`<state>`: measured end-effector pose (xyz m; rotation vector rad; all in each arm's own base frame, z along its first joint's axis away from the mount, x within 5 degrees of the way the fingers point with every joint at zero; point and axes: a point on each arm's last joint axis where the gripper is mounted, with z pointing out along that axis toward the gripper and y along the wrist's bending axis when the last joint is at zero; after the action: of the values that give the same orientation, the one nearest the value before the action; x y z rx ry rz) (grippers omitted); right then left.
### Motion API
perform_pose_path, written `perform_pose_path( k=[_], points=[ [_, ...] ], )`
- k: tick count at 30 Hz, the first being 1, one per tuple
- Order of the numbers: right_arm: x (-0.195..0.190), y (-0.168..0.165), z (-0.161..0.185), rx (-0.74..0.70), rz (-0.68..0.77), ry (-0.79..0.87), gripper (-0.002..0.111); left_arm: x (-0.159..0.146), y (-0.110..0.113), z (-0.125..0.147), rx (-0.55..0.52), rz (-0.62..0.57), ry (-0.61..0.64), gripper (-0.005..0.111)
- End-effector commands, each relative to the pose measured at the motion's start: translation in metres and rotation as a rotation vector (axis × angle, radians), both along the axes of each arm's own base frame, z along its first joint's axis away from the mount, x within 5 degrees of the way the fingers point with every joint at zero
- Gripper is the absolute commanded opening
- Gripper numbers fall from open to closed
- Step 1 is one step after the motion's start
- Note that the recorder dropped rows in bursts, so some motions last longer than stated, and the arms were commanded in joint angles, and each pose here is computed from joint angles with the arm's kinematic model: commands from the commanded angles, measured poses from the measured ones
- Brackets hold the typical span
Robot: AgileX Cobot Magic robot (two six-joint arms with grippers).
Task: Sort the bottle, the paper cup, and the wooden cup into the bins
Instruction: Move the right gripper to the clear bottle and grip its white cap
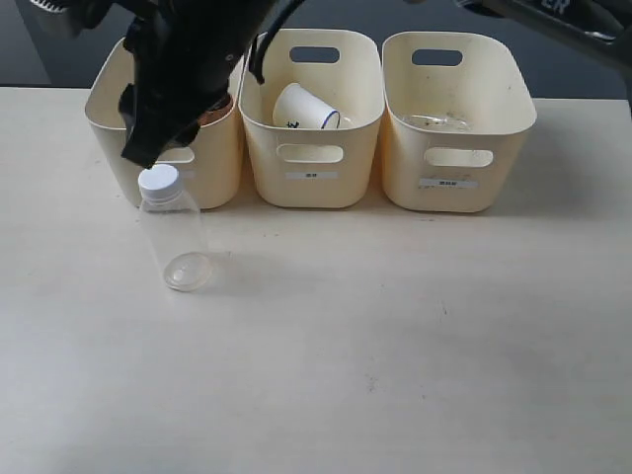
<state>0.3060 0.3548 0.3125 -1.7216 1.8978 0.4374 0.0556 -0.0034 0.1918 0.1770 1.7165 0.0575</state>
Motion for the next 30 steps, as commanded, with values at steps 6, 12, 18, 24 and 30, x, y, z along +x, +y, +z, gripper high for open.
perform_pose_path(
  k=[6, 12, 18, 24, 30],
  points=[
    [0.01, 0.018, -0.042, -0.027, -0.021, 0.034, 0.073, 0.0, 0.0, 0.0, -0.005, -0.003, -0.002, 0.0],
    [0.018, 0.021, -0.065, -0.077, -0.026, 0.025, 0.073, 0.0, 0.0, 0.0, -0.005, -0.003, -0.002, 0.0],
    [0.023, 0.023, -0.076, -0.089, -0.033, 0.01, 0.073, 0.0, 0.0, 0.0, -0.005, -0.003, -0.002, 0.0],
    [0.023, 0.023, -0.08, -0.096, -0.032, 0.019, 0.05, 0.0, 0.0, 0.0, -0.005, -0.003, -0.002, 0.0],
    [0.022, 0.025, -0.08, -0.084, -0.011, 0.021, 0.001, 0.0, 0.0, 0.0, -0.005, -0.003, -0.002, 0.0]
  ],
)
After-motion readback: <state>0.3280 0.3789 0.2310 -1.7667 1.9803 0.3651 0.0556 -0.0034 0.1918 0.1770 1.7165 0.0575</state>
